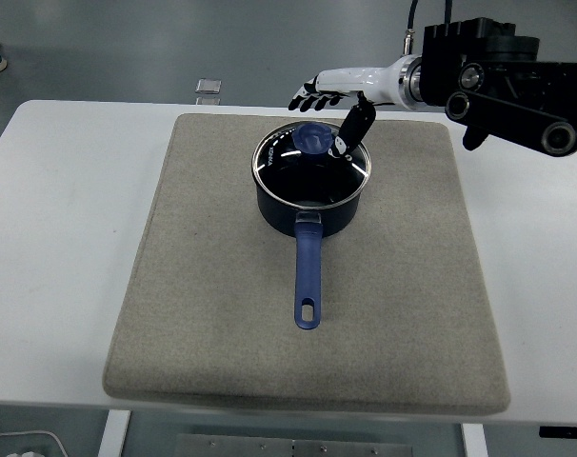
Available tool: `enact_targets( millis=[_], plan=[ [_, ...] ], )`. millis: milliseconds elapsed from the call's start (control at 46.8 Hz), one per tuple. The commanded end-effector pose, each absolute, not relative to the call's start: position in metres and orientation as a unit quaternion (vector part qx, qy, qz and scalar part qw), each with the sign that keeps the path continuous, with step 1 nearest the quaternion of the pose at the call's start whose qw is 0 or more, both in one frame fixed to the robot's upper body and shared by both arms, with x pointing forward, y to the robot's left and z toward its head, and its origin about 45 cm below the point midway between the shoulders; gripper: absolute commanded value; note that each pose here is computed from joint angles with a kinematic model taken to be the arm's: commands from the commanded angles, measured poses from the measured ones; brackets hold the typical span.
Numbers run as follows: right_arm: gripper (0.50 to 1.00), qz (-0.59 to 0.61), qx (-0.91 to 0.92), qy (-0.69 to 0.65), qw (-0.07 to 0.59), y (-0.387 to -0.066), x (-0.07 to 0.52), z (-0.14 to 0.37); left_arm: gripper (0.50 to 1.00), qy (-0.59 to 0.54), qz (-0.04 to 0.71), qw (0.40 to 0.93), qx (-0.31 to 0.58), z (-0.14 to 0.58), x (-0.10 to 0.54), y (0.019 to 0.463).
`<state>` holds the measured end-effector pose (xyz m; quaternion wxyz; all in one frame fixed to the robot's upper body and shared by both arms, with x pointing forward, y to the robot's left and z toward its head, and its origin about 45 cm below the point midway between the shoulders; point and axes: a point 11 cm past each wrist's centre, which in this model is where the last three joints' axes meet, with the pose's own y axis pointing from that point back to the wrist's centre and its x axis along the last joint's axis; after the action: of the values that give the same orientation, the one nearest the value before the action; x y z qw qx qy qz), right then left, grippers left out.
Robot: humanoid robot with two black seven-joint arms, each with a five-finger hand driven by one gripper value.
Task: Lift the pot lid and place it to the right of the pot.
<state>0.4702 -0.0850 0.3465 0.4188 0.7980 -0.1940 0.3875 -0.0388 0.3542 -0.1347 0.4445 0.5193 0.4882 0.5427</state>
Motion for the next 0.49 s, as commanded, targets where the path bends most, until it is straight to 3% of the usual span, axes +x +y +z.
enact_targets(
  millis=[0,470],
  plan=[
    [0.889,0.394,0.795,-0.191,0.421,-0.083,0.470,0.346,1.000,0.488,0.543,0.444,0.519,-0.135,-0.039,0.354],
    [0.854,0.404,0.789,-0.180,0.427,-0.074,0.467,0.332,1.000,0.488,0.543,0.444,0.519,-0.135,-0.039,0.354]
  ],
)
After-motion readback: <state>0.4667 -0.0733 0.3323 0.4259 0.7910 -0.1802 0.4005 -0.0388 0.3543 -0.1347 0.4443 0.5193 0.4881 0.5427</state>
